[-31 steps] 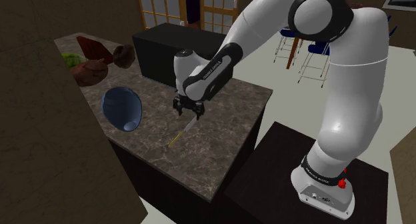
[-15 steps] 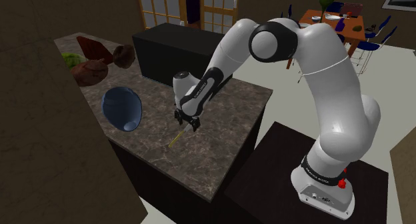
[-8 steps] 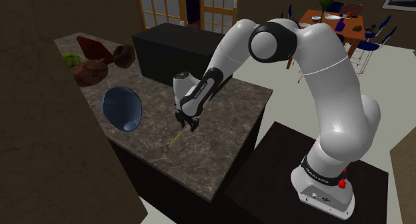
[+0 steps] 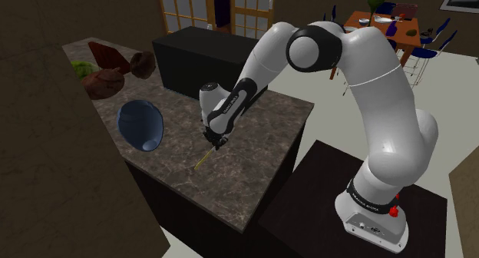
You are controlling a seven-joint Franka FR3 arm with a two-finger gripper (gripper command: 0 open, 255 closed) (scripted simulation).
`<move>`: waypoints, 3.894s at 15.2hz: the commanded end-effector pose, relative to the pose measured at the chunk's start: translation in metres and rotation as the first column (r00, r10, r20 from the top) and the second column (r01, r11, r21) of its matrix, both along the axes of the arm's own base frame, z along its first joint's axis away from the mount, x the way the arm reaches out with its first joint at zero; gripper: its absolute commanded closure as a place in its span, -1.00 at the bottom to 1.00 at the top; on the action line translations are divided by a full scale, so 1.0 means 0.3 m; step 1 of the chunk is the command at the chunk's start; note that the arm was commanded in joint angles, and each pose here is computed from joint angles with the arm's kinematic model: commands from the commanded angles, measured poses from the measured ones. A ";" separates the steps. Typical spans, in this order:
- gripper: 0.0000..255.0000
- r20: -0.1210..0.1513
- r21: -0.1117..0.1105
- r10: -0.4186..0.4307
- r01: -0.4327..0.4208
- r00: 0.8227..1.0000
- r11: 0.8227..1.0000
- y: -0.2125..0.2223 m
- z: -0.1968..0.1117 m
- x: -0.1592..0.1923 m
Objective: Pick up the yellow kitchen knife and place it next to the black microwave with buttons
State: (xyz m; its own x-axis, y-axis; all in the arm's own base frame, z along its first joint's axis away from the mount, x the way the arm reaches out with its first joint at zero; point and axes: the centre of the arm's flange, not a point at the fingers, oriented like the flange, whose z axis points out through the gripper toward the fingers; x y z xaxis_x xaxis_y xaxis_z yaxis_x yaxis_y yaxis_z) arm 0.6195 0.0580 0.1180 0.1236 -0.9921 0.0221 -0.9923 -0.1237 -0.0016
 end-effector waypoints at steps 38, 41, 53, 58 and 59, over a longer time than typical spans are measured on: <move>1.00 0.000 0.000 0.000 0.000 1.000 1.000 0.000 0.651 0.000; 1.00 0.000 0.000 0.000 0.000 1.000 1.000 0.000 0.704 0.000; 1.00 0.000 0.000 0.000 0.000 1.000 1.000 0.000 0.915 0.000; 1.00 0.000 0.000 0.000 0.000 1.000 1.000 0.000 1.003 0.000; 1.00 0.000 0.000 0.000 0.000 1.000 1.000 0.000 1.020 0.000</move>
State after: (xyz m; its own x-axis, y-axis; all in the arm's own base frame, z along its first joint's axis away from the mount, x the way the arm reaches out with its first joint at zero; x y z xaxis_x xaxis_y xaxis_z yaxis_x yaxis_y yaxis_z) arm 0.6190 0.0581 0.4184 0.1237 -0.9921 0.0222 -0.9923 -0.1238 -0.0021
